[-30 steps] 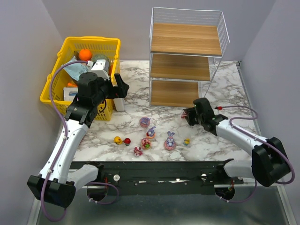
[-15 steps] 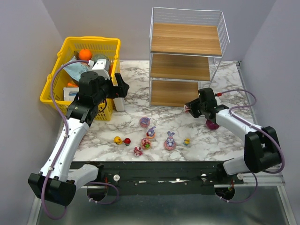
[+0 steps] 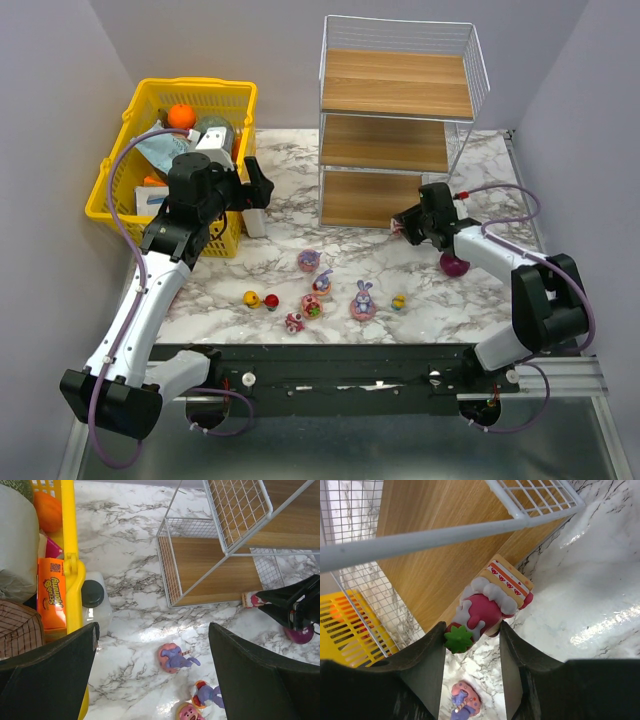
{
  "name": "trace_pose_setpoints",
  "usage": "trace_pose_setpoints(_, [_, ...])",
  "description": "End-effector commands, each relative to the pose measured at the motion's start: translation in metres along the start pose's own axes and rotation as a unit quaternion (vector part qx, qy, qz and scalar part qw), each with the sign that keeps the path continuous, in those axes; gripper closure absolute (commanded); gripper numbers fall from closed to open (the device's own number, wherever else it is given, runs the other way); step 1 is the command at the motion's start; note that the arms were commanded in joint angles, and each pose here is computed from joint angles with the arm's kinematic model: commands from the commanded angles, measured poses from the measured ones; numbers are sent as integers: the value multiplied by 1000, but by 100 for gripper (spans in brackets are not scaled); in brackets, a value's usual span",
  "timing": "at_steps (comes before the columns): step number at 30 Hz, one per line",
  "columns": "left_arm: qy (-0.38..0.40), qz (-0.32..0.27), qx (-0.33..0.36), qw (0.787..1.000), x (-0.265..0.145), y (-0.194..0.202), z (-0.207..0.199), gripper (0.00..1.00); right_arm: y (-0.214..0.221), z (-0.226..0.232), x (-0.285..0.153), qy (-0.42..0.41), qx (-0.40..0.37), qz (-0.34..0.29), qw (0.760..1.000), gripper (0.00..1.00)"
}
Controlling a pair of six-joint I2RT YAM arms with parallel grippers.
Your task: Place and organize the plastic toys onto the shelf
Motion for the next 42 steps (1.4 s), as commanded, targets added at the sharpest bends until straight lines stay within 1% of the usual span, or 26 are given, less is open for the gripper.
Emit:
trace_pose_setpoints(1, [-11,-9,9,1000,-4,-7,2,1,-10,8,5,-21,11,-45,999,66])
trace_pose_setpoints(9, [-9,-3,9,1000,-1,-7,2,1,-5,-5,19,-8,37,-42,998,60])
trace_pose_setpoints(10, [-9,-1,9,1000,0,-6,2,1,-5,-1,21,-23,38,-42,998,59])
trace_pose_setpoints(17, [-12,1,9,1000,1,-5,3,1,-3,-5,32,-14,37,-45,998,56])
trace_pose_setpoints(24, [-14,1,7,1000,1,-5,3,1,-2,-9,38,0,36,-44,998,44])
trace_pose_setpoints(28, [-14,2,7,1000,2,-4,3,1,-3,-9,39,8,48,-48,998,40])
trace_pose_setpoints(32, [-14,2,7,1000,3,-5,4,1,-4,-2,38,2,57,-49,997,40])
trace_pose_setpoints(35, [-13,2,6,1000,3,-6,3,1,-4,-5,39,18,66,-47,997,44])
trace_pose_setpoints(36, [-13,2,5,1000,3,-6,3,1,-4,-3,39,19,69,-47,996,48])
trace_pose_setpoints(39, [-13,2,7,1000,3,-6,3,1,-6,-3,38,26,79,-57,995,54])
trace_pose_setpoints(42, [-12,3,6,1000,3,-5,3,1,-9,-4,37,31,87,-70,993,56])
Point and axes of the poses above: each gripper's point midway between its finger pads, its own x axis out along the fingers, its own z axis along the line the jaws close on, y = z × x, the point moved 8 cm from there along -x, back along the fingers, and after that the axes turned 2 degrees about x, right-handed, at the moved point
